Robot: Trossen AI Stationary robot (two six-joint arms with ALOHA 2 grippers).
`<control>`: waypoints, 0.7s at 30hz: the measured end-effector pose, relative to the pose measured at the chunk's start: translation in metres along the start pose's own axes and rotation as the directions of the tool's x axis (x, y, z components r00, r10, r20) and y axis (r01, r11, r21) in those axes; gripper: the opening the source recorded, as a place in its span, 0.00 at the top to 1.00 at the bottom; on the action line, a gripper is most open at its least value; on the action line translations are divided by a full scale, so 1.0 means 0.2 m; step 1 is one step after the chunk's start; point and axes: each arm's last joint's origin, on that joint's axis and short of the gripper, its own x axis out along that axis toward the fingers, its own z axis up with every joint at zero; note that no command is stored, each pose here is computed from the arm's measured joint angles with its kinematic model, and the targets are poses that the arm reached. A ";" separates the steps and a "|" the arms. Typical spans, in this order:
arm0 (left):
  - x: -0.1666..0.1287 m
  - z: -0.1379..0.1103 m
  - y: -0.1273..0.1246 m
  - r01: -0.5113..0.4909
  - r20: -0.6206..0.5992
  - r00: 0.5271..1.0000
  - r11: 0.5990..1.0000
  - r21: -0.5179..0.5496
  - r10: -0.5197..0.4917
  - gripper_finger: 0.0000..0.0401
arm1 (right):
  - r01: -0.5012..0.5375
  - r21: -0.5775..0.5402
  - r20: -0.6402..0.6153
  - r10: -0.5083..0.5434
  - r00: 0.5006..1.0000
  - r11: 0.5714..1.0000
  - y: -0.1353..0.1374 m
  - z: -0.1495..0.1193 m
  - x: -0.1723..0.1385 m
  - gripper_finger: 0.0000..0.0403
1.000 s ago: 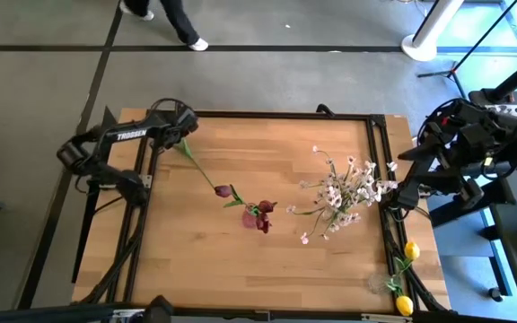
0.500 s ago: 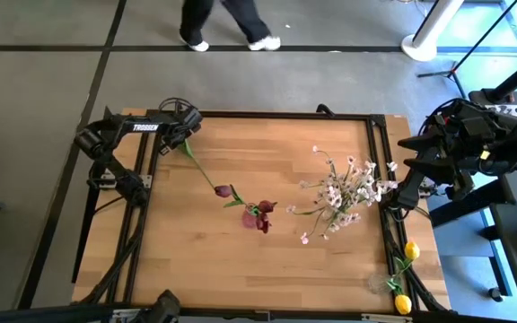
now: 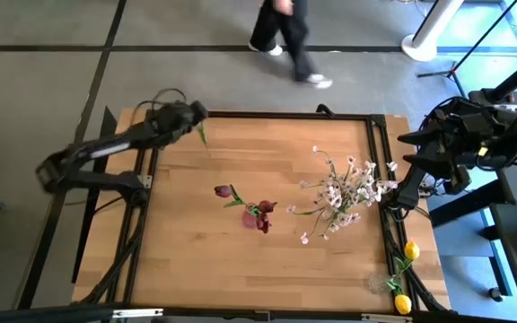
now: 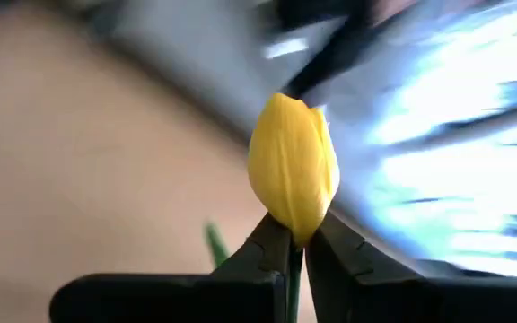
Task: Sort flowers into vase by color
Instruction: Put the yellow flower into the bottom transparent vase
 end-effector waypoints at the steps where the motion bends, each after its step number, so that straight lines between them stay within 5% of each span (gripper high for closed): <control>1: -0.08 0.01 -0.05 0.119 0.032 0.992 0.993 -0.001 -0.119 0.96 | 0.001 -0.015 -0.004 -0.001 1.000 1.000 0.00 -0.01 0.00 0.42; 3: -0.27 0.04 -0.15 0.376 0.122 0.919 0.926 0.019 -0.375 0.96 | 0.011 -0.029 -0.006 -0.011 1.000 1.000 0.01 -0.01 0.00 0.42; 5: -0.46 0.07 -0.23 0.603 0.189 0.773 0.794 0.078 -0.605 0.96 | 0.027 -0.029 0.001 -0.027 1.000 0.999 0.00 -0.01 0.00 0.42; 7: -0.61 0.07 -0.29 0.747 0.227 0.608 0.645 0.163 -0.761 0.96 | 0.050 -0.032 0.006 -0.049 0.999 0.998 0.00 -0.01 0.01 0.42; 9: -0.74 0.07 -0.34 0.805 0.241 0.487 0.538 0.248 -0.840 0.96 | 0.072 -0.036 0.006 -0.072 0.997 0.997 -0.01 -0.01 0.02 0.42; 15: -0.97 -0.02 -0.56 0.837 0.096 0.328 0.336 0.433 -0.940 0.97 | 0.129 -0.051 -0.018 -0.130 0.991 0.990 0.06 -0.08 0.13 0.42; 21: -1.02 -0.19 -0.81 0.840 -0.048 0.229 0.173 0.514 -0.972 0.97 | 0.186 -0.069 -0.078 -0.191 0.978 0.980 0.14 -0.20 0.45 0.42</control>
